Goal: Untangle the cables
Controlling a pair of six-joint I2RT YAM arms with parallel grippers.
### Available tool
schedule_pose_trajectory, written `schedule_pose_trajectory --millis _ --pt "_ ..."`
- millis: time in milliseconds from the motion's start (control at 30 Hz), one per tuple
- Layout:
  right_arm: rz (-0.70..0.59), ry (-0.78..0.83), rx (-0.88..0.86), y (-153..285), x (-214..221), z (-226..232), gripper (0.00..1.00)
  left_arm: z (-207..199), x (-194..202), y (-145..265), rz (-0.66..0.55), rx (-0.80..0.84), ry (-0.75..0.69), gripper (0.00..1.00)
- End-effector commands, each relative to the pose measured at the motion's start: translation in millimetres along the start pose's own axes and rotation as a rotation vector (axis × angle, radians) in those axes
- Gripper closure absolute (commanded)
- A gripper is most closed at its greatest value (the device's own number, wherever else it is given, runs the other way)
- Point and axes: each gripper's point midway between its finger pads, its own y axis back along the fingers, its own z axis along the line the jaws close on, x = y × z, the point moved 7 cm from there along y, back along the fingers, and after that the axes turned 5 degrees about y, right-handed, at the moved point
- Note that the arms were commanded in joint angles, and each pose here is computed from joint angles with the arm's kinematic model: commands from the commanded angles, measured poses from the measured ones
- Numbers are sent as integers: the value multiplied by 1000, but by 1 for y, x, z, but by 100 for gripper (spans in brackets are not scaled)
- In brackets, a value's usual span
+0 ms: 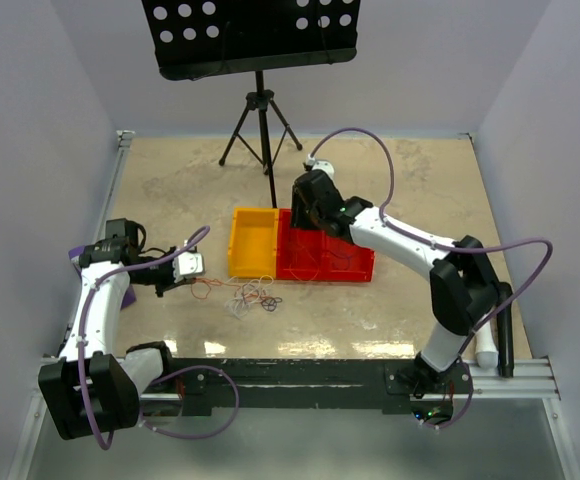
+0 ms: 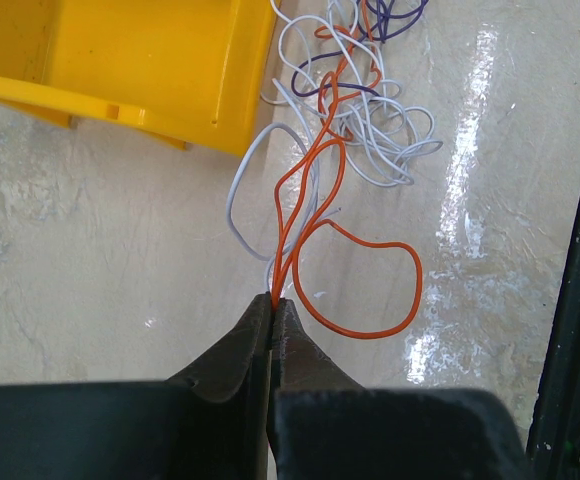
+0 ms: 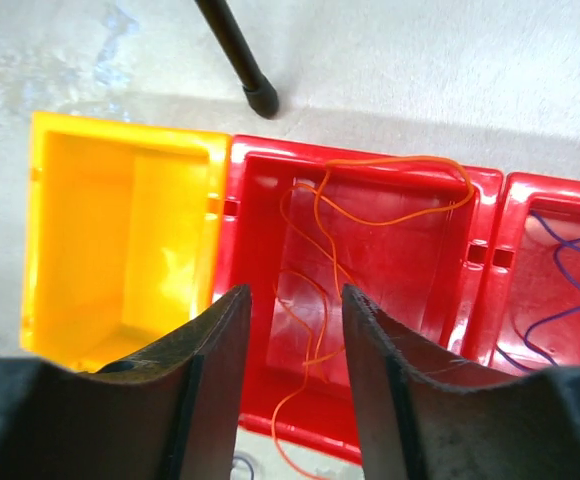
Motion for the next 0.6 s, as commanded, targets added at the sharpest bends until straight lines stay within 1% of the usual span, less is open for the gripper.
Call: schedule_pose_trajectory --millis 0,67,167,267,333,433,567 --pt "-88 -9 -40 34 -40 10 58 5 -11 3 -57 -22 -3 100" --pt "-107 -8 -30 38 -47 10 60 8 -14 3 -74 -25 7 100" --pt "-129 -9 -9 36 -51 9 61 9 -21 5 -114 -15 20 100" --pt "-174 -11 45 27 -56 5 61 10 -23 5 -126 -7 25 100" --pt "-180 -4 92 15 -58 1 58 10 -22 4 -122 -3 24 100" --pt "-186 -2 104 1 -62 -2 51 9 -20 4 -105 -4 24 100" --pt "-187 4 132 -17 -62 -10 49 7 -16 3 -91 -3 22 100"
